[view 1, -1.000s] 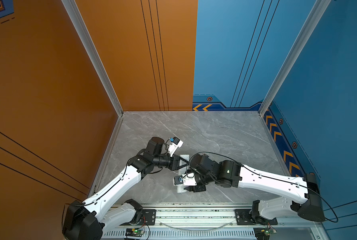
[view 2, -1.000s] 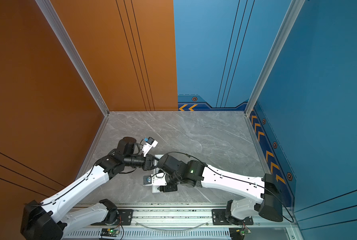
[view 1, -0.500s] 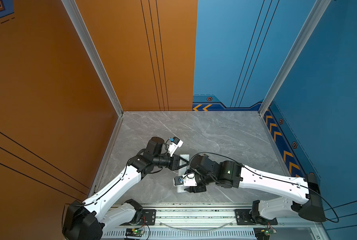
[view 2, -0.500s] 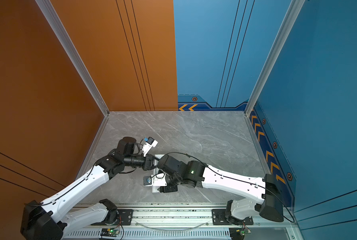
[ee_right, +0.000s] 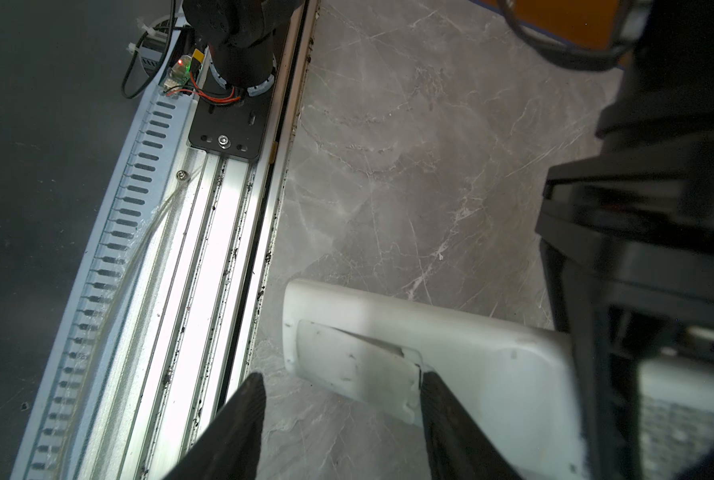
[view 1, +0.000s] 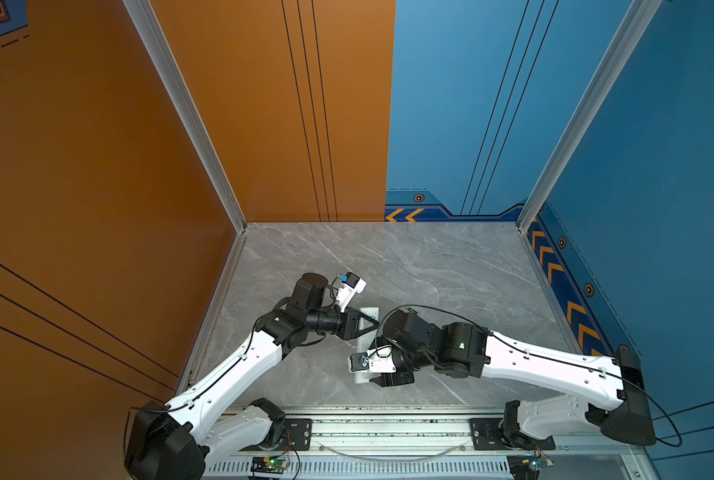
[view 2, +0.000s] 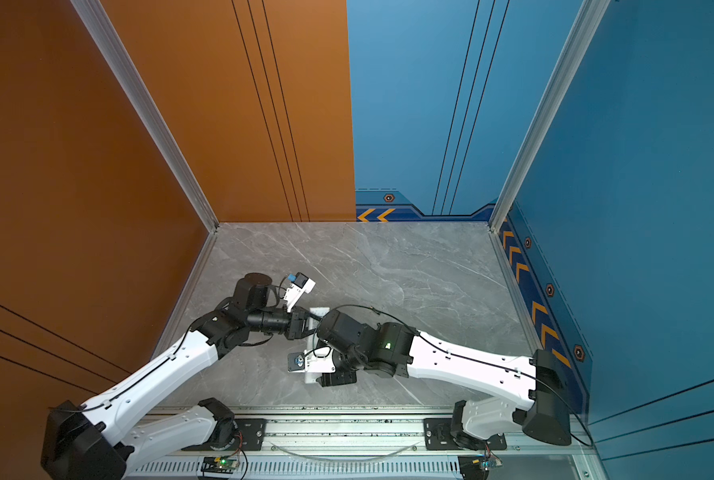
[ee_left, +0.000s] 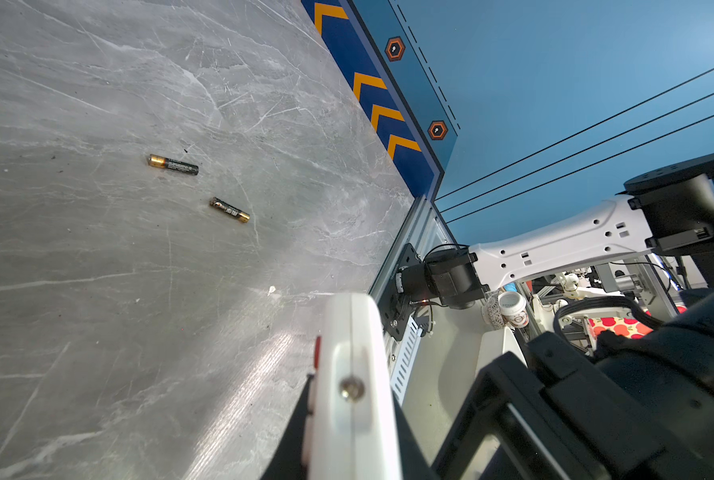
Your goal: Load the batteries into the remote control
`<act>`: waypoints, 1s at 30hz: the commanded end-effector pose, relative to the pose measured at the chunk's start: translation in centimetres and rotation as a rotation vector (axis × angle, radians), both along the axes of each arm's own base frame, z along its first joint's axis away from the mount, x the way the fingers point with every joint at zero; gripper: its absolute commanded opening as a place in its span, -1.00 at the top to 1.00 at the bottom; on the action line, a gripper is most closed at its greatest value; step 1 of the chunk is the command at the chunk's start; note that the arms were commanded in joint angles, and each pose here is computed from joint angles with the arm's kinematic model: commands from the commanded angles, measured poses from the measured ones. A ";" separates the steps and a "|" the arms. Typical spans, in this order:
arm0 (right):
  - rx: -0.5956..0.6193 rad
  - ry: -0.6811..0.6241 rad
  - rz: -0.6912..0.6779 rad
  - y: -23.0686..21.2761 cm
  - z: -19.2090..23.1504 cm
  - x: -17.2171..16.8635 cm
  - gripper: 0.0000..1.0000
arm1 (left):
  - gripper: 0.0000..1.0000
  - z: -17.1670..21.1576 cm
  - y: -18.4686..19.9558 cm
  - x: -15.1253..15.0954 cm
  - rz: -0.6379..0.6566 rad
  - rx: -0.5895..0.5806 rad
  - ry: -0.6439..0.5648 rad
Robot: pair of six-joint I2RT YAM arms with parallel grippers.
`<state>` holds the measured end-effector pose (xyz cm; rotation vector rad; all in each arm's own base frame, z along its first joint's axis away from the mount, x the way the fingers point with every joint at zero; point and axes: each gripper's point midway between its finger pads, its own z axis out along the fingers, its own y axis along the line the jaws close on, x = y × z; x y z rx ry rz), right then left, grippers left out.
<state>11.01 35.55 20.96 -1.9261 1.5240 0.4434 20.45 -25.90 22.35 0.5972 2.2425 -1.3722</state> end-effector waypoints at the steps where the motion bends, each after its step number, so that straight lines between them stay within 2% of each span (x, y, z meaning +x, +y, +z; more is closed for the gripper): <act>1: 0.005 -0.002 -0.021 -0.6 0.3 -0.1 -0.18 | 1.00 2.6 -0.2 0.4 0.001 -0.038 -0.085; 9: 0.022 -0.017 -0.035 -0.6 0.8 0.2 -0.25 | 1.00 2.6 -0.3 0.4 0.001 -0.038 -0.085; 16: 0.098 -0.017 -0.118 -1.3 2.7 1.4 -0.50 | 1.00 2.4 0.1 1.4 0.056 -0.027 -0.078; 21: 0.203 -0.014 -0.288 -2.8 5.3 4.1 -0.59 | 1.00 2.3 1.2 3.3 0.169 -0.004 -0.069; 25: 0.305 0.010 -0.519 -5.5 7.5 7.9 -0.64 | 1.00 2.6 2.1 4.6 0.259 0.002 -0.067; 30: 0.354 0.049 -0.704 -8.6 8.2 10.6 -0.77 | 1.00 2.6 3.7 6.2 0.391 0.017 -0.059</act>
